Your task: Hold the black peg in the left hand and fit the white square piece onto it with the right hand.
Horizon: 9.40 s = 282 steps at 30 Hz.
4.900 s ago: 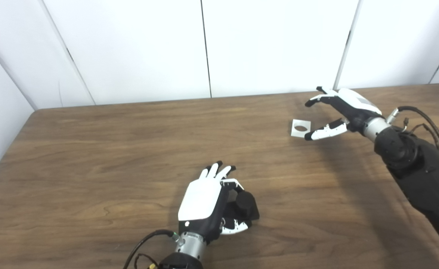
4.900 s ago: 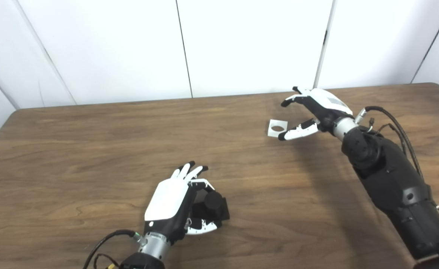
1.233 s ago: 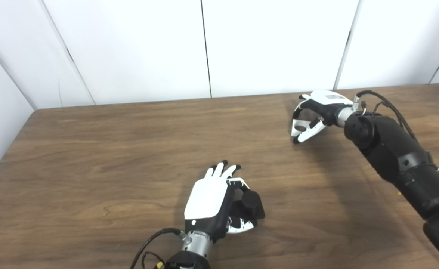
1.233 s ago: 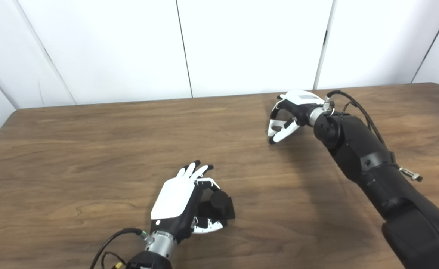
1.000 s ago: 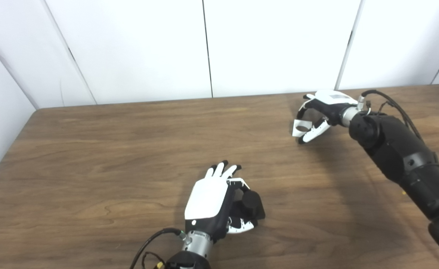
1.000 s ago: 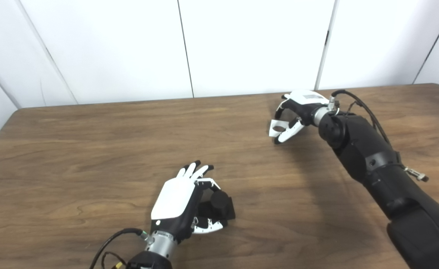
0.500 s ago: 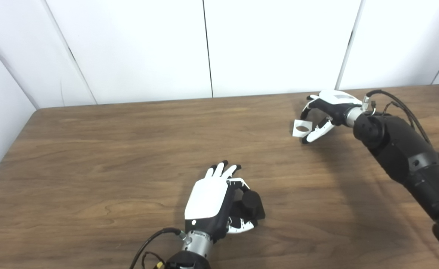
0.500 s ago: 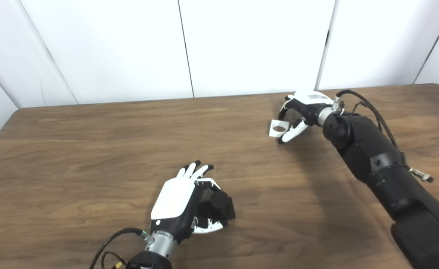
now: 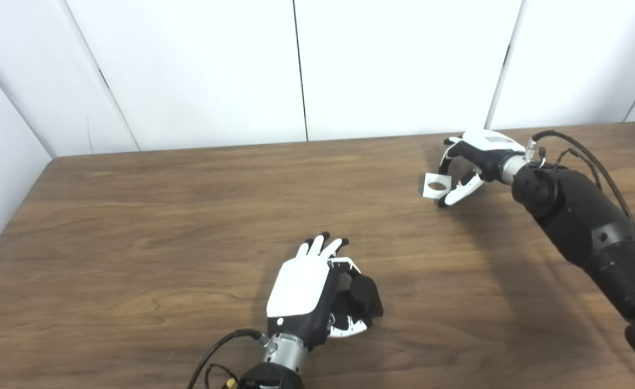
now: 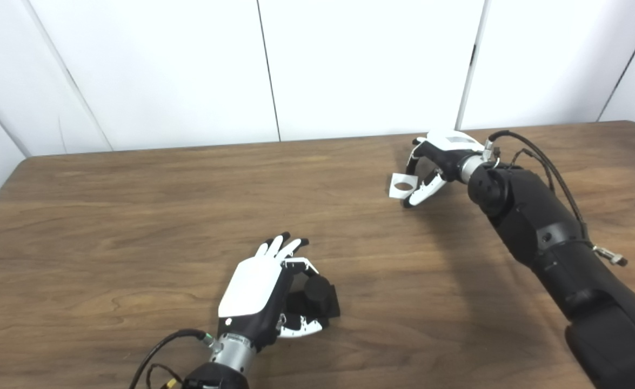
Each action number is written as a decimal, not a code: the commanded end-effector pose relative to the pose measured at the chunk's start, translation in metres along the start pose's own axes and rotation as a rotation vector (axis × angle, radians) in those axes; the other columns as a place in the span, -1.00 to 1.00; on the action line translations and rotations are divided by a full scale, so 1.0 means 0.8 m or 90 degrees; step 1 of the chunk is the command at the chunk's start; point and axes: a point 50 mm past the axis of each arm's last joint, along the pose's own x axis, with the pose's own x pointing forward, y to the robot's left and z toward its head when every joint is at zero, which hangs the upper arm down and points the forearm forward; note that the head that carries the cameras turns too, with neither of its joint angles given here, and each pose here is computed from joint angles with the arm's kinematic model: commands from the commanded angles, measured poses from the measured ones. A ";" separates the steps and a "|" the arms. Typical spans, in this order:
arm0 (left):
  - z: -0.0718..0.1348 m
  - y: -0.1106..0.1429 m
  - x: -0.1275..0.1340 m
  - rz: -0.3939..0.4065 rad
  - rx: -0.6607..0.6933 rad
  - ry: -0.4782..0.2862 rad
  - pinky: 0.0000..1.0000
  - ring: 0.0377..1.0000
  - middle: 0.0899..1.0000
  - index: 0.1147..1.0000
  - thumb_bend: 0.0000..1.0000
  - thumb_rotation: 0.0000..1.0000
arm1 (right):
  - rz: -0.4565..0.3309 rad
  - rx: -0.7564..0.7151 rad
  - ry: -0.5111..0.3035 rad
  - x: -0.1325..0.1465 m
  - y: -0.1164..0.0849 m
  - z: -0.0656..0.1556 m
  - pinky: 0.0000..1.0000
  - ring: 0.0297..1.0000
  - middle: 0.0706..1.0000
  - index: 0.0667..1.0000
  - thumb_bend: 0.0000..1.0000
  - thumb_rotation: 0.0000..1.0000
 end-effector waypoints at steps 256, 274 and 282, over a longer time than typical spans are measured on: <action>0.026 0.014 0.017 0.040 -0.007 -0.021 1.00 1.00 0.84 -0.15 0.03 -0.84 | 0.020 -0.002 -0.286 -0.190 0.023 0.162 1.00 1.00 0.87 0.01 0.29 -0.57; 0.025 0.017 0.017 0.029 0.014 0.000 0.91 1.00 0.83 0.18 0.51 -0.32 | 0.030 -0.008 -0.269 -0.191 0.023 0.157 0.99 1.00 0.89 0.30 0.86 -0.27; 0.024 0.017 0.017 0.043 0.008 0.004 0.86 1.00 0.80 0.24 0.64 -0.26 | 0.029 -0.009 -0.266 -0.191 0.021 0.154 1.00 1.00 0.90 0.30 0.85 -0.26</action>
